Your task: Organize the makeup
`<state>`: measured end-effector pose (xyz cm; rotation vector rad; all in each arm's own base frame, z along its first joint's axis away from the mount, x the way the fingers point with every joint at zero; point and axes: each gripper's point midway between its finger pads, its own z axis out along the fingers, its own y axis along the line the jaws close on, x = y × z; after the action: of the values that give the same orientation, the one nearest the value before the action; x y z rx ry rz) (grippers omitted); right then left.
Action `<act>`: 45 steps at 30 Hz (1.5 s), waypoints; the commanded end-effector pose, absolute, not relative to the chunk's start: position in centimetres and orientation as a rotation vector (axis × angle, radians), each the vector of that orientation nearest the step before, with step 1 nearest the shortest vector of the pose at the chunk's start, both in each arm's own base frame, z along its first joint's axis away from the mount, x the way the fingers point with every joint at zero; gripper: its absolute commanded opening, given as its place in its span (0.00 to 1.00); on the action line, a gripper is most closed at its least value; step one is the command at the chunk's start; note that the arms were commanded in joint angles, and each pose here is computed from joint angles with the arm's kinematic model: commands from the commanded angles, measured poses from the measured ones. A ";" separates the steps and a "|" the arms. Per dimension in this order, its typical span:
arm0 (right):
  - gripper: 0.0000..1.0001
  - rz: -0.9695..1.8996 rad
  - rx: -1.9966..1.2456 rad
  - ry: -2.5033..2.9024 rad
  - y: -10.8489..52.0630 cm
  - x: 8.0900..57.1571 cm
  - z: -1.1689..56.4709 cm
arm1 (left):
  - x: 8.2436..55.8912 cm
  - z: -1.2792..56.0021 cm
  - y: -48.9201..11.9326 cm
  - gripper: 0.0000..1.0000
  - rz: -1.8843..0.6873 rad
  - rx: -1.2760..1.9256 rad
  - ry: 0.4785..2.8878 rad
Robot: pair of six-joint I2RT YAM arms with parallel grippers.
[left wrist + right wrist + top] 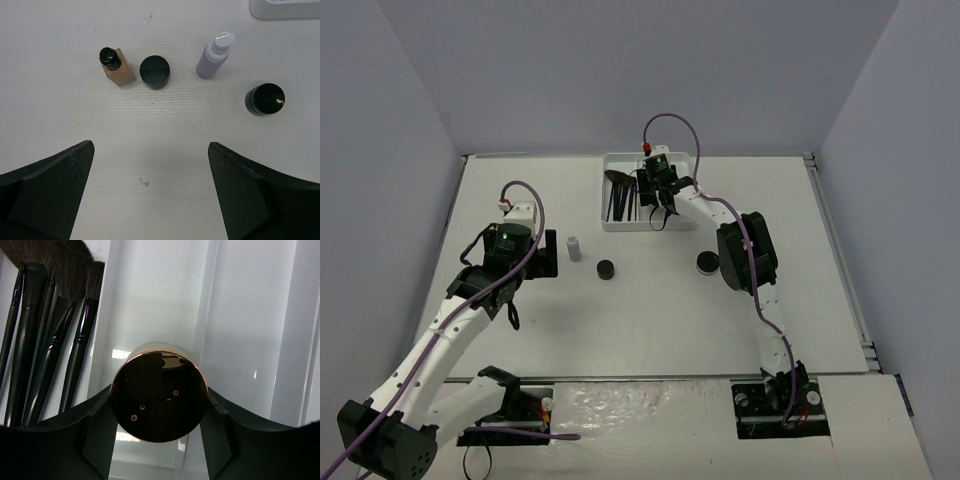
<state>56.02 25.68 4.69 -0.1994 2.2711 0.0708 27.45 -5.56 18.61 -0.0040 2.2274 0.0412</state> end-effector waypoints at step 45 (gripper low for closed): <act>0.47 0.122 -0.162 2.087 27.0 58.7 9.8 | 28.5 20.9 -5.7 0.97 0.025 -0.017 2.164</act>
<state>57.29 26.82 7.26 -0.2192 2.1679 0.0714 27.54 -5.58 18.24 -0.0007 2.2411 0.0476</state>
